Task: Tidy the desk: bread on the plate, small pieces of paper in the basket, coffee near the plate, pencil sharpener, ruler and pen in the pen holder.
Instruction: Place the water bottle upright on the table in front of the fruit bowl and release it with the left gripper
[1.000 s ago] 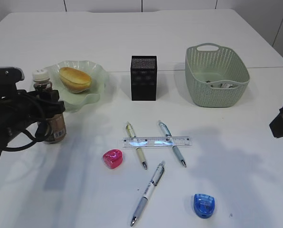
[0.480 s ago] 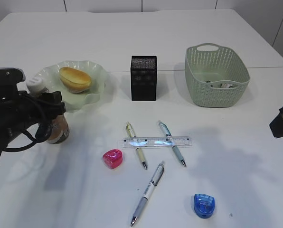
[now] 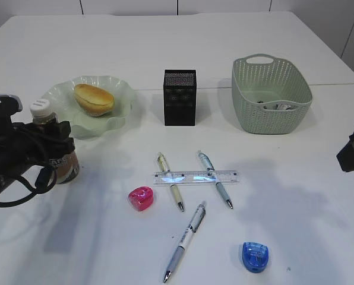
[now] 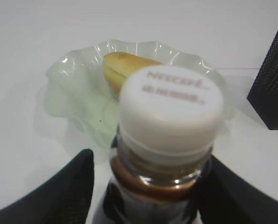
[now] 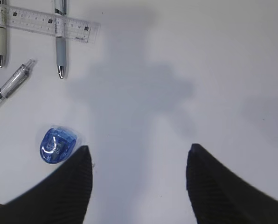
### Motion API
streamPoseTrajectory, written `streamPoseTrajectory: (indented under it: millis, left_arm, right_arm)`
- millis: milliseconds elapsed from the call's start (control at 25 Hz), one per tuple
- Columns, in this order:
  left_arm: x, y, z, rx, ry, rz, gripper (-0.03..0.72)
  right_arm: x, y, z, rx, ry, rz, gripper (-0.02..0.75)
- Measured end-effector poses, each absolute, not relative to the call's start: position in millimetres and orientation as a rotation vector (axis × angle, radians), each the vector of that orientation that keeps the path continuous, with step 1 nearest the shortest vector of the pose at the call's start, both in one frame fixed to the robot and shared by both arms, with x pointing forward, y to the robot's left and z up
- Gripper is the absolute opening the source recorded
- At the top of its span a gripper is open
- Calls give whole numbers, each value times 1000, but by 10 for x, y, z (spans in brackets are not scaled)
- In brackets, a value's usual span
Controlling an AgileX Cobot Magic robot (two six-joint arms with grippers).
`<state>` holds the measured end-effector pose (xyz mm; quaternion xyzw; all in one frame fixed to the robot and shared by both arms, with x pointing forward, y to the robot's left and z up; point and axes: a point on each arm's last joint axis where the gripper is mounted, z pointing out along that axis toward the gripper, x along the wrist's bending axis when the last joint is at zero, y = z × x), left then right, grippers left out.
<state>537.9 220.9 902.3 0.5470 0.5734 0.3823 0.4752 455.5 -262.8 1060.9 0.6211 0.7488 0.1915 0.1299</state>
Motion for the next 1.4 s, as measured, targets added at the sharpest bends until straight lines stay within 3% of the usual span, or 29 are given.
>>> streamPoseTrajectory:
  millis: [520,1080,1400]
  left_arm:
    - [5272,2121,9094,1301,1303,960,507]
    - [5183,2161,9679,1199,1158,1070,507]
    - [5001,2171,9978,1313,1195,972,507]
  right_arm:
    - [4556,-2627,10610,1806,2175,559,496]
    - [4557,-2625,10610,1807,2174,563,496]
    - [4557,-2625,10610,1807,2174,563,496]
